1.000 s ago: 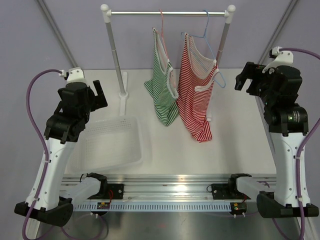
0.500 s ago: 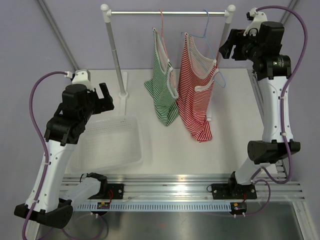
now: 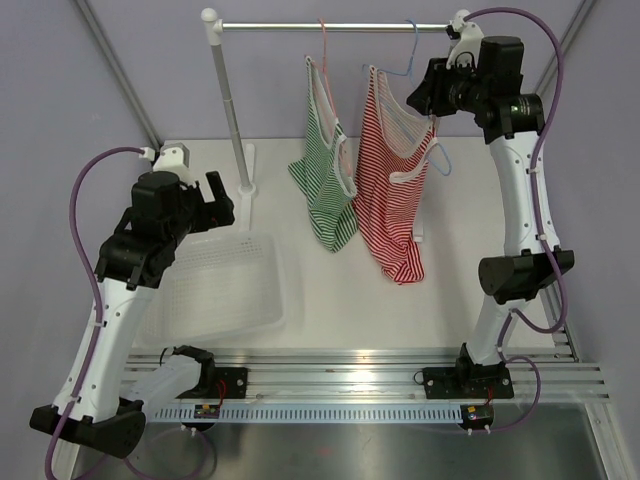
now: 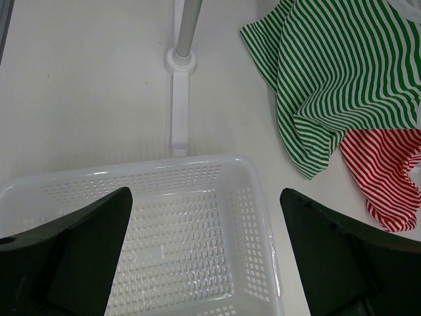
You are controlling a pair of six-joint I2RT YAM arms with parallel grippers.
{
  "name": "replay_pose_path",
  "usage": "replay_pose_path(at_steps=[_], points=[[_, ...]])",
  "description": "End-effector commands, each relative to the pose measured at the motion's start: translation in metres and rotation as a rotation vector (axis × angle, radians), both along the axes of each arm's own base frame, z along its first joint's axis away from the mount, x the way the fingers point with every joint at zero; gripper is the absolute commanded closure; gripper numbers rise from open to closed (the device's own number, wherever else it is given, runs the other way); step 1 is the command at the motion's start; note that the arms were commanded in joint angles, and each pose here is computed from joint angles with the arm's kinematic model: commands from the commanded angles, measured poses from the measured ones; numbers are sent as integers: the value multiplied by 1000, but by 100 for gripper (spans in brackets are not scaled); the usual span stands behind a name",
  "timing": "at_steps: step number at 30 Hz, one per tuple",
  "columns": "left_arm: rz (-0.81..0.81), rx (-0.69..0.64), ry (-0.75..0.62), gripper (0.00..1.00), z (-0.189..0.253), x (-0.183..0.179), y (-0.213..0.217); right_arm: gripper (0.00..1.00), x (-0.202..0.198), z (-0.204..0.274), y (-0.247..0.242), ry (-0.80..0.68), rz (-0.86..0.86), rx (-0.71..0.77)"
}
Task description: Remove the tank top from the hanger
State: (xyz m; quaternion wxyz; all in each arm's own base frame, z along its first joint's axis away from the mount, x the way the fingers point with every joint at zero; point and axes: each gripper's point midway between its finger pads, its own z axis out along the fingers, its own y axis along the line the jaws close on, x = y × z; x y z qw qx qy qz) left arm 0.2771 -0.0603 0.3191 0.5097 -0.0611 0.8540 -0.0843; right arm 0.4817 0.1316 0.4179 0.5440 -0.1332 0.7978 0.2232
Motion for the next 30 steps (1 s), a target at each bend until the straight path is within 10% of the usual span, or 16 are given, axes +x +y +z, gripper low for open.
replay_pose_path(at_steps=[1,9,30], points=[[-32,-18,-45,1,8,4,-7,59,-1,12,11,-38,41,0],[-50,5,-27,1,2,1,-7,100,6,13,17,-63,36,-19],[-319,-25,-279,1,130,26,-94,100,-53,105,3,-254,-59,127]])
